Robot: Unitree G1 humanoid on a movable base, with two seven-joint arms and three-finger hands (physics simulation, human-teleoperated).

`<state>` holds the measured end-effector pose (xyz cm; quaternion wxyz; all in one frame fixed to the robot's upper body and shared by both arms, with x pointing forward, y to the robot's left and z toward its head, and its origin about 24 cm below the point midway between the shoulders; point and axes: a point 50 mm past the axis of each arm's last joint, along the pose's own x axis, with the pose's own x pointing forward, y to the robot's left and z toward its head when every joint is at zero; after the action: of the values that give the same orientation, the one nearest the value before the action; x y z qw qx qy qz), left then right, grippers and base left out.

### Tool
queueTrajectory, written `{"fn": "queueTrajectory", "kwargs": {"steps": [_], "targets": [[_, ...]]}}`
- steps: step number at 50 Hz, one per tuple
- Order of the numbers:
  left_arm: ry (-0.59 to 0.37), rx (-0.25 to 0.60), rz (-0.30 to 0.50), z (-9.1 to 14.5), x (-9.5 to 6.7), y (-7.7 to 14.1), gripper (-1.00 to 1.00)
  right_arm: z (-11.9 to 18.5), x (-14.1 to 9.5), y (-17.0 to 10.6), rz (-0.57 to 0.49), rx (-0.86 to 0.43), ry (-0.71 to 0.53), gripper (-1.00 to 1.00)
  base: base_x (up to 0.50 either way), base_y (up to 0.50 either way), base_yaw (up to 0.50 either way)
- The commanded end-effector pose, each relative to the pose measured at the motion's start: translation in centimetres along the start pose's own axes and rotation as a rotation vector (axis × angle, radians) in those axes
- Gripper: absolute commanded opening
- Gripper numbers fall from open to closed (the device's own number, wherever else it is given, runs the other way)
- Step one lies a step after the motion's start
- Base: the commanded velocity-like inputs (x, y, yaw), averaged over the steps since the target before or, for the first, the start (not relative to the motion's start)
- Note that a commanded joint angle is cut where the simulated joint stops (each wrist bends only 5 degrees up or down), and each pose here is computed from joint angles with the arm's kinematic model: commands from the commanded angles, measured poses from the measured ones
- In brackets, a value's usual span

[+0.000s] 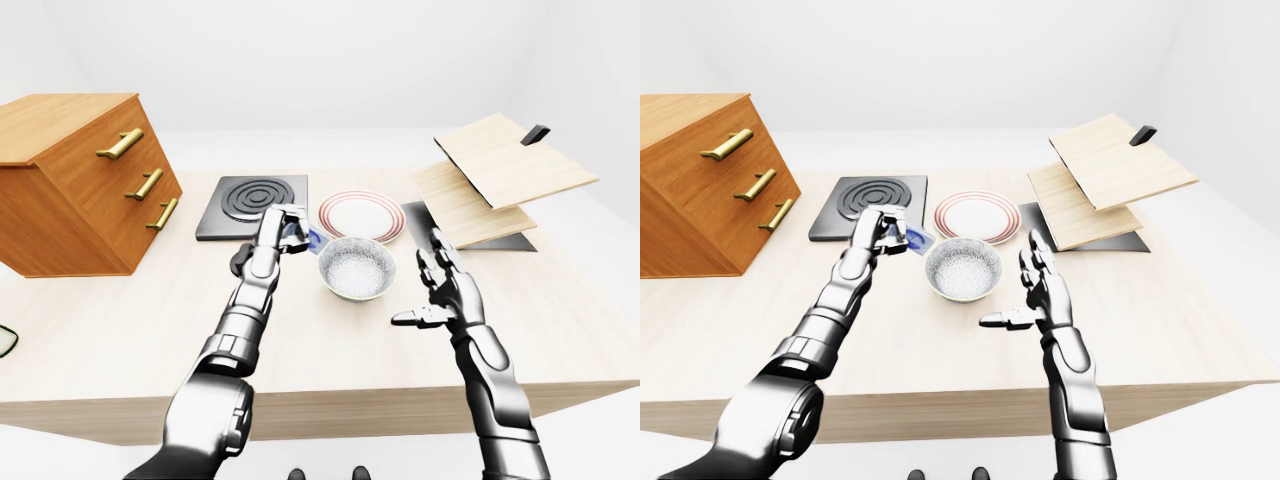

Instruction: Pick up the cream cheese and put it in the bowl.

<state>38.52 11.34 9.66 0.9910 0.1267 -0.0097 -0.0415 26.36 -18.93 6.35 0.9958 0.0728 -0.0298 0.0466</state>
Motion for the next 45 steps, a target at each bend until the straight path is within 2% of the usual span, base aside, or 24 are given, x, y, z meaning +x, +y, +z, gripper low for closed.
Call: {"fn": "queueTrajectory", "kwargs": {"steps": [1, 8, 16, 23, 31, 42, 45], "targets": [[-0.113, 0.16, -0.024, 5.0, 1.9, -1.9, -1.0, 0.7, 0.2, -1.1, -0.016, 0.003, -0.012, 1.0, 0.0, 0.0, 0.0], [-0.236, 0.148, -0.074, 7.7, 1.3, -3.7, -1.0, 0.4, 0.5, -1.6, -0.019, 0.016, -0.002, 1.0, 0.0, 0.0, 0.0], [-0.263, 0.16, -0.138, 7.6, 0.4, -6.2, -1.0, 0.3, 0.4, -2.2, -0.029, 0.026, -0.001, 1.0, 0.0, 0.0, 0.0], [-0.223, 0.192, -0.172, 6.2, -0.2, -7.8, -1.0, 0.4, 0.3, -2.2, -0.033, 0.028, -0.002, 1.0, 0.0, 0.0, 0.0], [-0.109, 0.296, -0.202, 3.5, 0.0, -8.7, -1.0, 0.4, 0.4, -2.1, -0.034, 0.035, -0.004, 1.0, 0.0, 0.0, 0.0], [-0.089, 0.352, -0.215, 3.0, 0.0, -9.4, -1.0, 0.1, 1.2, -1.6, -0.033, 0.043, -0.005, 1.0, 0.0, 0.0, 0.0], [-0.08, 0.362, -0.219, 2.7, -0.2, -9.7, -1.0, 0.2, 0.7, -1.9, -0.034, 0.045, -0.007, 1.0, 0.0, 0.0, 0.0]]}}
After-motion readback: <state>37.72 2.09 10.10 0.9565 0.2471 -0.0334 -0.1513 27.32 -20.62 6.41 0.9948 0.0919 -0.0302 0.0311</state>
